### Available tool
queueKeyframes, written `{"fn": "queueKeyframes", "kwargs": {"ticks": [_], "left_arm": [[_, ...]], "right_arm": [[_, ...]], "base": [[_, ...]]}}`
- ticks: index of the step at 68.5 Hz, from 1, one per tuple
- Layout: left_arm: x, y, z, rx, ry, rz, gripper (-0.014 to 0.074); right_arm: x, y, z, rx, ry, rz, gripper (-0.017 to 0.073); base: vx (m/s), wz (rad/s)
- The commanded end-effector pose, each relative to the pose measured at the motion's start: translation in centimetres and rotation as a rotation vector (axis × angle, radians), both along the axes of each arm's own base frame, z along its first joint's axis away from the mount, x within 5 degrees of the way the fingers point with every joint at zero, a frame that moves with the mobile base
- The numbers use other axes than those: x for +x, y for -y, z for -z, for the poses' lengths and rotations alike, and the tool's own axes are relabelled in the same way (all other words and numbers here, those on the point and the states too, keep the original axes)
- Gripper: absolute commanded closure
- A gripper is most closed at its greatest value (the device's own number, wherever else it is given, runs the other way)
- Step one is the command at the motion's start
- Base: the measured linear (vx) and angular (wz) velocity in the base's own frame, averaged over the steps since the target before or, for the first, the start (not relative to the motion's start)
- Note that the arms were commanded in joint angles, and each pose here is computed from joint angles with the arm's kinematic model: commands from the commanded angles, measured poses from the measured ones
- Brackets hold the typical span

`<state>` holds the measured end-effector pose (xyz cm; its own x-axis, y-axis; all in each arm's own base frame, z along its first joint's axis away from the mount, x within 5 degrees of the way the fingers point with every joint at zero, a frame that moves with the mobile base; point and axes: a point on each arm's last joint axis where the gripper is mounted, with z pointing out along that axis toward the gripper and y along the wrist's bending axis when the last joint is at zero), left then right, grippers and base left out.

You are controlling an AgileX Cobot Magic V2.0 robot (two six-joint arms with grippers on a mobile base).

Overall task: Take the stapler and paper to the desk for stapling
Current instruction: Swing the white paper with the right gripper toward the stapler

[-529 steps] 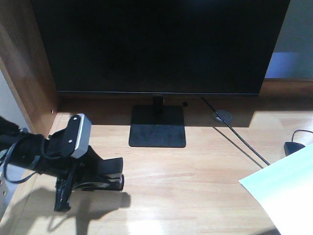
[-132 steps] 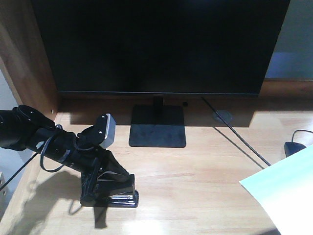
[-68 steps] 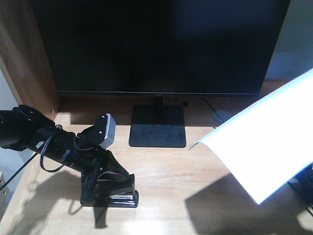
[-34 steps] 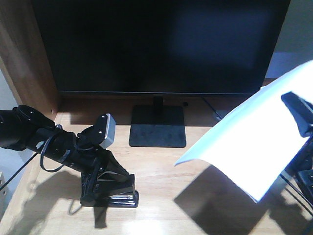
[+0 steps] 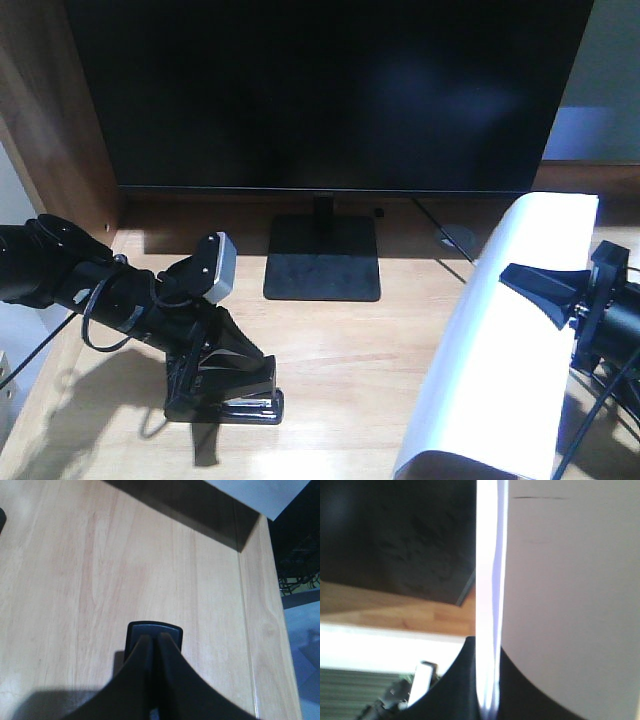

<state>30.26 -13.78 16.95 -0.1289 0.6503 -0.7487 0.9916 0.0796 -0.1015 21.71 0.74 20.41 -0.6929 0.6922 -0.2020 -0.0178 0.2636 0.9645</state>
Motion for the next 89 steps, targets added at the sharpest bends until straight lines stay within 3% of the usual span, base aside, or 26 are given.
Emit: {"fn": "queueKeyframes", "kwargs": {"ticks": [1,9,22,35,46,54,70,79,89], "left_arm": [[0.1,0.4,-2.2,-0.07,0.029,-0.014,0.06],[0.1,0.4,-2.2,-0.07,0.029,-0.014,0.06],[0.1,0.4,-2.2,-0.07,0.029,-0.014,0.06],[0.1,0.4,-2.2,-0.07,0.029,-0.014,0.06],[0.1,0.4,-2.2,-0.07,0.029,-0.014,0.06],[0.1,0.4,-2.2,-0.07,0.029,-0.014,0.06],[0.1,0.4,-2.2,-0.07,0.029,-0.014,0.06],[0.1,0.4,-2.2,-0.07,0.029,-0.014,0.06],[0.1,0.4,-2.2,-0.07,0.029,-0.014,0.06]], "right_arm": [[0.1,-0.4,-2.4,0.086,0.155,-0.122,0.0562],[0.3,-1.2,-2.6,0.075,0.16,-0.174,0.0562],[0.9,-4.6,-3.9,0.066,0.212,-0.337,0.0562],[1.4,-6.4,-4.5,0.06,0.224,-0.358,0.0562],[0.8,-8.5,-4.6,0.077,0.221,-0.429,0.0562],[0.8,-9.6,-4.7,0.093,0.231,-0.413,0.0562],[1.3,-10.0,-3.7,-0.025,0.21,-0.361,0.0562],[1.9,-10.1,-2.2,-0.044,0.172,-0.374,0.0562],[2.7,-10.3,0.7,-0.102,0.133,-0.411,0.0562]], "base": [[0.0,0.0],[0.0,0.0],[0.0,0.0],[0.0,0.0],[0.0,0.0],[0.0,0.0],[0.0,0.0],[0.0,0.0],[0.0,0.0]]}}
